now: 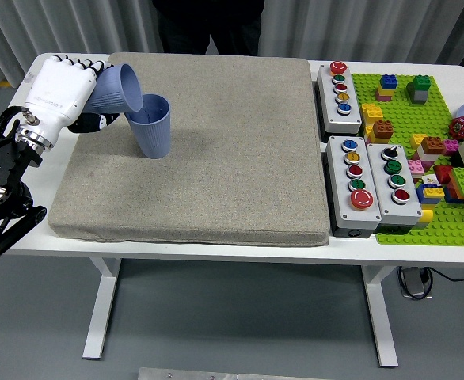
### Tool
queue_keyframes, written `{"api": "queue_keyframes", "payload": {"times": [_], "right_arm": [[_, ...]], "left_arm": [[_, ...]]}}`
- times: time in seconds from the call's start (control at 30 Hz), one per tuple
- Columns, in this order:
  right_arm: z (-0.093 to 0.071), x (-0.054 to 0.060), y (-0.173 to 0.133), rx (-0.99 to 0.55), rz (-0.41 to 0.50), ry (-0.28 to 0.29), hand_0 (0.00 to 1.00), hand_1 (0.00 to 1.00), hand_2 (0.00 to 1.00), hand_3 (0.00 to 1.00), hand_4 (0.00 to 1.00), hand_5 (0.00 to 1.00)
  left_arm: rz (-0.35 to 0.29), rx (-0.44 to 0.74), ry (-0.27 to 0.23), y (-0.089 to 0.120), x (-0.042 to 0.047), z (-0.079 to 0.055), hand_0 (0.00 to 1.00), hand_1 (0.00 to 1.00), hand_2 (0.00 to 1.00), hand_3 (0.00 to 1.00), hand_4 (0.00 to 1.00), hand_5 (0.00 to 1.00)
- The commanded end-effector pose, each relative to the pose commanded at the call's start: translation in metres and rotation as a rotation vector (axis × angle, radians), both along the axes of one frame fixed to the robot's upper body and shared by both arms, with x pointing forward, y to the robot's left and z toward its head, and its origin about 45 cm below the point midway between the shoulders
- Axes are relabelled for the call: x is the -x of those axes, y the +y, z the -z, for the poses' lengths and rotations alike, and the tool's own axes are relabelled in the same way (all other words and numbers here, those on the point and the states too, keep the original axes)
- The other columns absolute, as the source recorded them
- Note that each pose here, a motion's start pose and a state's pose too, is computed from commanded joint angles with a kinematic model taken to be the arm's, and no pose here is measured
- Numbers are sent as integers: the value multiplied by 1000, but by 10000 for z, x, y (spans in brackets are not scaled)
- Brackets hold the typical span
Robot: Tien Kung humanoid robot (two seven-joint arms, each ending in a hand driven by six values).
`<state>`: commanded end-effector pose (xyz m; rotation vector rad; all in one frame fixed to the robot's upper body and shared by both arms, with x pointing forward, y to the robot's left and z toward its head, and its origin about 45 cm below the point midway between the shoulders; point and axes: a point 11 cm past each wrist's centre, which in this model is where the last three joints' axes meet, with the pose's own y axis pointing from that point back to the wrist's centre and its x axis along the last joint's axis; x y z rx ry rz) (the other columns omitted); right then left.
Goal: Pick cup pour cup place
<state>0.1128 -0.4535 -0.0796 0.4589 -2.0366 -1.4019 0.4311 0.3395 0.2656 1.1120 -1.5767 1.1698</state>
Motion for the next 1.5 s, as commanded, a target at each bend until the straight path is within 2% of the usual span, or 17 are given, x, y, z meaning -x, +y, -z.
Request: {"api": "queue_keyframes", "payload": {"times": [0.63,1.0,1.5], "right_arm": [[-12,-37,-6,1,3,-8,675,616,569,577,2,216],[-21,-65,-9,3,7,-15,675,616,569,577,2,218],[-18,-53,-10,4,7,-12,675,616,569,577,2,218]], "left_arm": [[28,-64,-13,-17,-20,-123,461,436,499,473,787,319],[53,-103,-36,-71,-65,-283,461,436,499,472,788,322],[67,-152,-4,-87,-45,-186,462,437,498,472,789,324]]}}
